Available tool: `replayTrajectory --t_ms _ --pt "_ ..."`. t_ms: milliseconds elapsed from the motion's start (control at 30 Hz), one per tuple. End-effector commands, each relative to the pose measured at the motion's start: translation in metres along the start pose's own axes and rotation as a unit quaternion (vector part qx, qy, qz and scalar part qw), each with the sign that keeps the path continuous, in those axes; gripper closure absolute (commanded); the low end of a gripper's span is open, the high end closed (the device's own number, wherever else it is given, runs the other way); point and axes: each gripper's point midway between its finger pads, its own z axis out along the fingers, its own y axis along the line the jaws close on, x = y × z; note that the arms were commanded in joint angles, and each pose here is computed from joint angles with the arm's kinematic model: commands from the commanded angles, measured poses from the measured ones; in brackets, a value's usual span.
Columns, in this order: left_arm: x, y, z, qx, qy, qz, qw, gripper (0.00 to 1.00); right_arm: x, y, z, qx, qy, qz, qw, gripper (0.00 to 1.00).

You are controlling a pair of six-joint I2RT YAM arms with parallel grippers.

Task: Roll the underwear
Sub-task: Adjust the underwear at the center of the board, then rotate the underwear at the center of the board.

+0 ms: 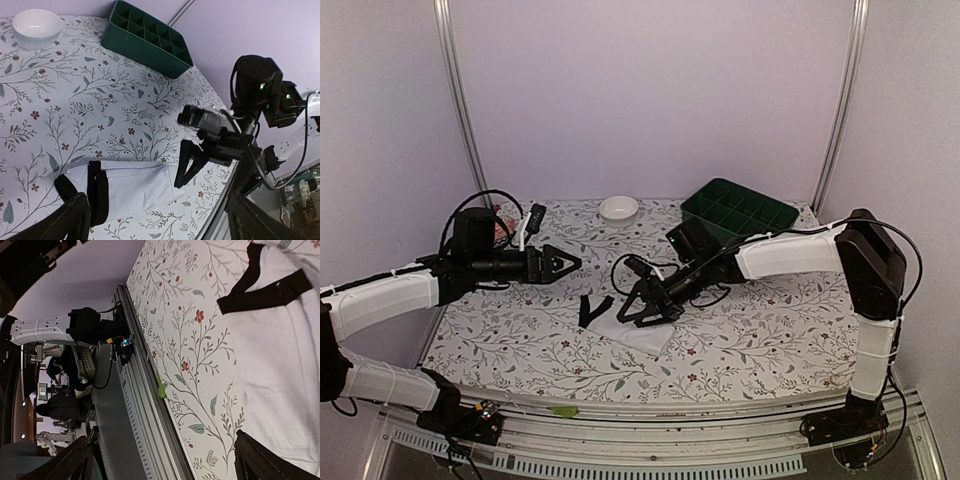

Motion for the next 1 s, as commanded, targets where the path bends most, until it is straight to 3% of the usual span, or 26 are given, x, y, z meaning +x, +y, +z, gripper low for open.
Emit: replayTrajectory --t_ms 0,333,467,600,667,867,967 --pt "0.006 0.000 -0.005 0.012 0.006 -0.006 1.000 0.04 0.015 0.005 0.032 -0.048 0.064 0.048 0.996 0.01" --pt "0.023 0.021 -0.003 -0.017 0.018 -0.036 0.999 0.04 0.028 -0.068 0.067 -0.007 0.084 0.127 0.988 0.01" --pt "0.038 0.034 0.000 -0.034 0.035 -0.056 0.997 0.04 0.015 -0.044 0.059 -0.026 0.073 0.107 0.991 0.01" --pt "0.057 0.057 -0.004 -0.099 0.070 -0.065 0.991 0.05 -0.027 0.001 0.024 -0.035 0.014 0.044 0.998 0.01" --pt "0.063 0.069 -0.008 -0.138 0.085 -0.067 0.985 0.18 -0.040 0.005 0.003 -0.020 -0.018 0.032 0.999 0.01" --pt "0.093 0.082 -0.008 -0.210 0.161 -0.075 0.961 0.82 -0.037 -0.058 -0.044 0.113 -0.051 0.062 0.990 0.01" --pt "0.109 0.083 -0.004 -0.242 0.203 -0.076 0.946 0.89 -0.030 -0.089 -0.053 0.189 -0.033 0.054 0.980 0.02"
